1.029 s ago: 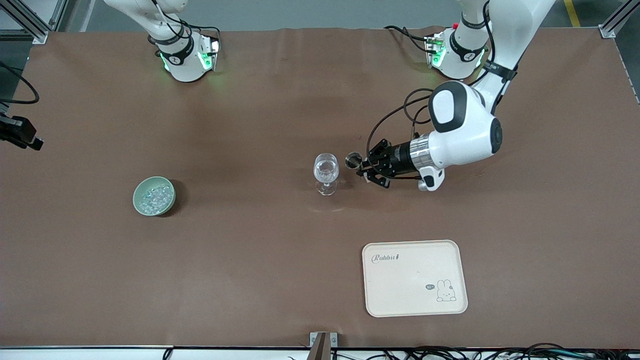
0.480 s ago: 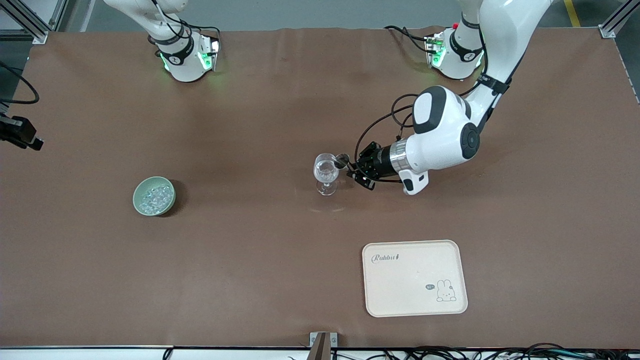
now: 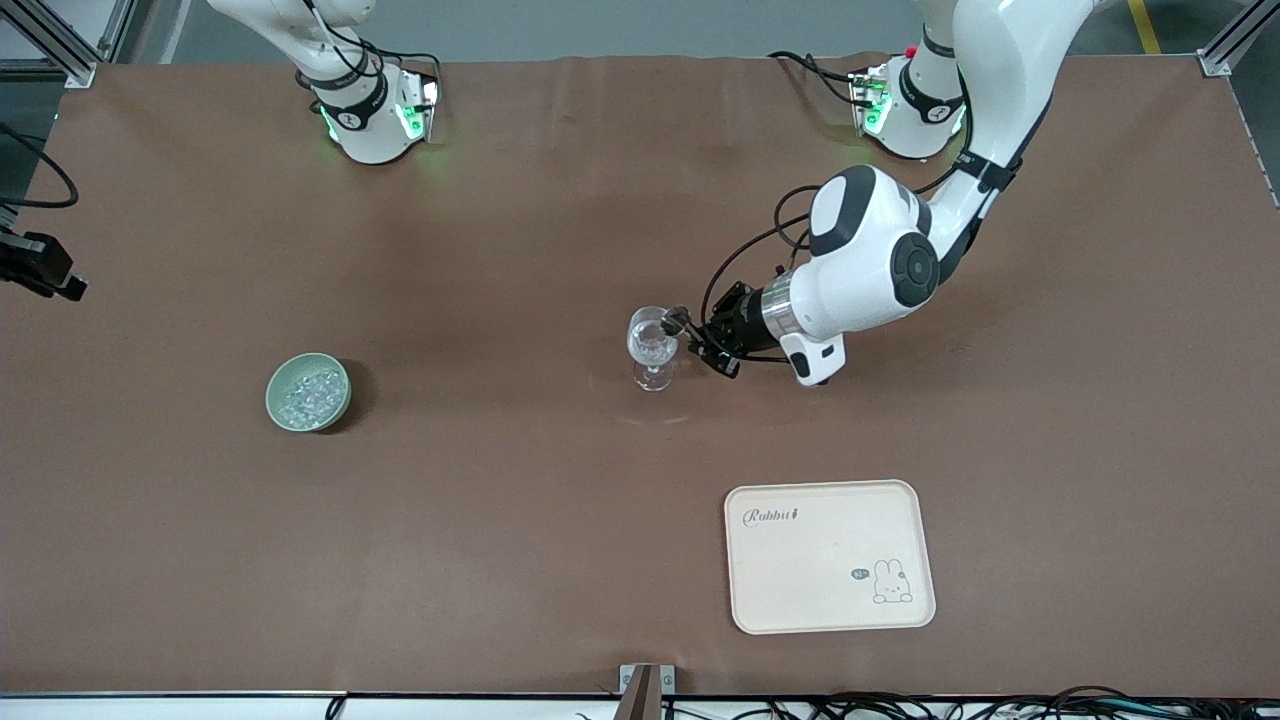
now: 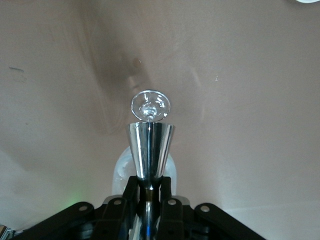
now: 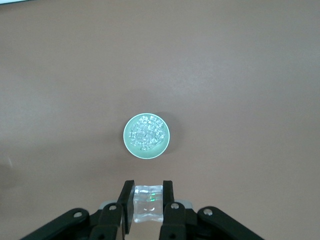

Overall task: Pour wine and add ice with both arms
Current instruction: 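Tilt the jigger over the wine glass rim with the left gripper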

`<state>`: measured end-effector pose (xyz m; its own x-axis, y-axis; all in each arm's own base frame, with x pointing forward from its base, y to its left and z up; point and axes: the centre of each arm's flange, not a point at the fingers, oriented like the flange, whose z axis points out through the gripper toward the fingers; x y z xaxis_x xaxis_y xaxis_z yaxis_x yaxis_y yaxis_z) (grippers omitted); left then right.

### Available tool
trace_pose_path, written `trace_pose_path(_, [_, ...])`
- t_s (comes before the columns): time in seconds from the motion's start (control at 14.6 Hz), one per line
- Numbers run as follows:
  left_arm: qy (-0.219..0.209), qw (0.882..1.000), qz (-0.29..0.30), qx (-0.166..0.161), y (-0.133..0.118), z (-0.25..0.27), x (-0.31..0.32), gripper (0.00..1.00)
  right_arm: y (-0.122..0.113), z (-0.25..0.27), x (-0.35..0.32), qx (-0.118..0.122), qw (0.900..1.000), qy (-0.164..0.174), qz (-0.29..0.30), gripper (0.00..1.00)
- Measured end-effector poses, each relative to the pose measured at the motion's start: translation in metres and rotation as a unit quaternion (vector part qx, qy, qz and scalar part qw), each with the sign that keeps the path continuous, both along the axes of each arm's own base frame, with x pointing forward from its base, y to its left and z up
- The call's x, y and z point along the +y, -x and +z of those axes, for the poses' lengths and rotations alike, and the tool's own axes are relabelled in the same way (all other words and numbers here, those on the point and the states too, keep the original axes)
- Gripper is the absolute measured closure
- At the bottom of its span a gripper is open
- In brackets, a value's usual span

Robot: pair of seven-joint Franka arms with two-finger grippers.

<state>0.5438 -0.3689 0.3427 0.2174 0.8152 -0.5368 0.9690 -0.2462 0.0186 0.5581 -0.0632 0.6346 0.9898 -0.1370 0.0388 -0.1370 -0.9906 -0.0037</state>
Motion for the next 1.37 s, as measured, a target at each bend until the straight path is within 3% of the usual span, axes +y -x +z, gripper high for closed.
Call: trace_pose_path(1.37, [-0.064,0.995,-0.072,-0.039,-0.001,0.013,-0.020,0.79,0.000,0.000,0.000,0.000,1.000,0.000,0.000,0.74])
